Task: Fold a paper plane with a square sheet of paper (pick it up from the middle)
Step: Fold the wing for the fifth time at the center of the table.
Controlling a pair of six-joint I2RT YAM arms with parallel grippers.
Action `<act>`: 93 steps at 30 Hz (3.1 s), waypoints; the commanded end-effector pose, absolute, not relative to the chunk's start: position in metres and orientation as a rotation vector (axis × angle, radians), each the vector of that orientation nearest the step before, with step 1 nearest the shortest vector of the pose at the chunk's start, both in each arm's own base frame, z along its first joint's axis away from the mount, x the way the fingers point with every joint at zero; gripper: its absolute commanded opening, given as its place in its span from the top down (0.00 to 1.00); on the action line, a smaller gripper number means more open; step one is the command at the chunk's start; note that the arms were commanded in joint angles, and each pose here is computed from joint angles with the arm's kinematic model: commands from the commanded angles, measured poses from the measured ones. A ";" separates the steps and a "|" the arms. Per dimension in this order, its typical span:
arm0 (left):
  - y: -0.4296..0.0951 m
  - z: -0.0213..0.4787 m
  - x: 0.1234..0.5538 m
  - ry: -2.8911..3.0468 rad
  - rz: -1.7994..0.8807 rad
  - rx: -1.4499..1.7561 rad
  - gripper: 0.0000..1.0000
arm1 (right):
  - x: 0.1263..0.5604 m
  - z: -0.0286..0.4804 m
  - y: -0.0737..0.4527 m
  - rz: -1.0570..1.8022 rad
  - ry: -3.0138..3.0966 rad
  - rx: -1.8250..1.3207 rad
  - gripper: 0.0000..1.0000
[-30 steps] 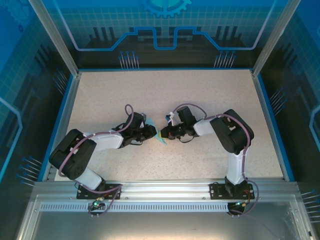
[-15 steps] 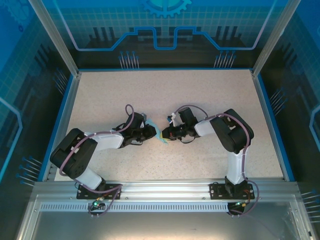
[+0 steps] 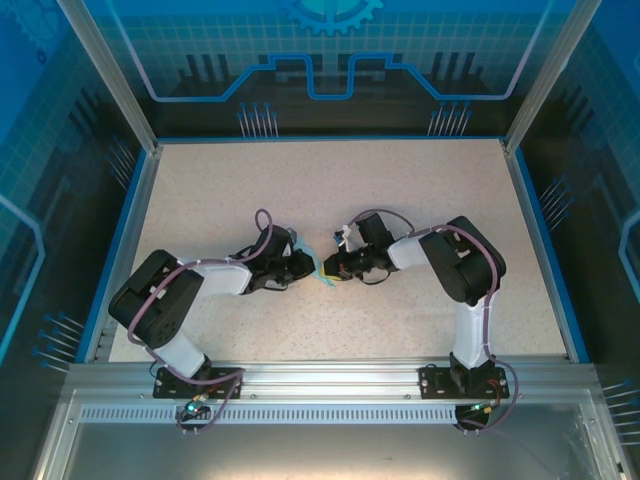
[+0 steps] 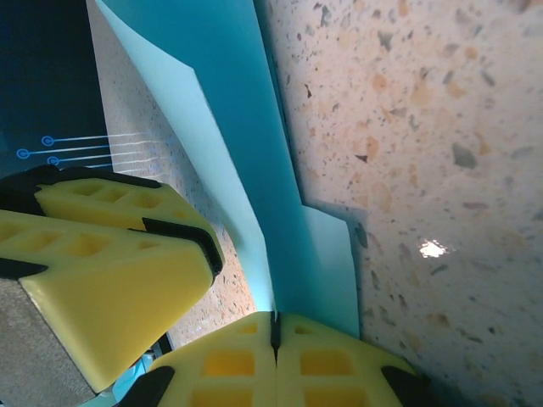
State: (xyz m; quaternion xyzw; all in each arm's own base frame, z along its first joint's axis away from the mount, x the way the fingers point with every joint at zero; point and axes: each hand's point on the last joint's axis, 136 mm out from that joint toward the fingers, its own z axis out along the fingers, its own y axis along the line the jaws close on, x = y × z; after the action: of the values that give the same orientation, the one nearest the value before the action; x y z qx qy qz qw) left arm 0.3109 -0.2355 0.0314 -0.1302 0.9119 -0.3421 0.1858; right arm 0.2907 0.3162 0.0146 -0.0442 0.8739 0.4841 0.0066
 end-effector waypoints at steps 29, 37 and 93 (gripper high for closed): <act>-0.212 -0.006 0.309 2.660 -0.761 -0.617 0.95 | 0.302 0.021 0.303 1.319 2.779 -0.179 0.82; -0.213 -0.005 0.310 2.653 -0.770 -0.637 0.95 | 0.296 0.037 0.303 1.187 2.744 -0.342 0.75; -0.212 0.054 0.310 2.486 -0.882 -0.491 0.71 | 0.274 0.014 0.327 1.330 2.768 -0.501 1.00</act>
State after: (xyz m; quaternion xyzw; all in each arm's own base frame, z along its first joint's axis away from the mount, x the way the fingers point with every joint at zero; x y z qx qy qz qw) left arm 0.3080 -0.2136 0.0491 -0.1882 0.9056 -0.3177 0.2086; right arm 0.2792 0.3254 0.0203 -0.1728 0.8944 0.4103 0.0428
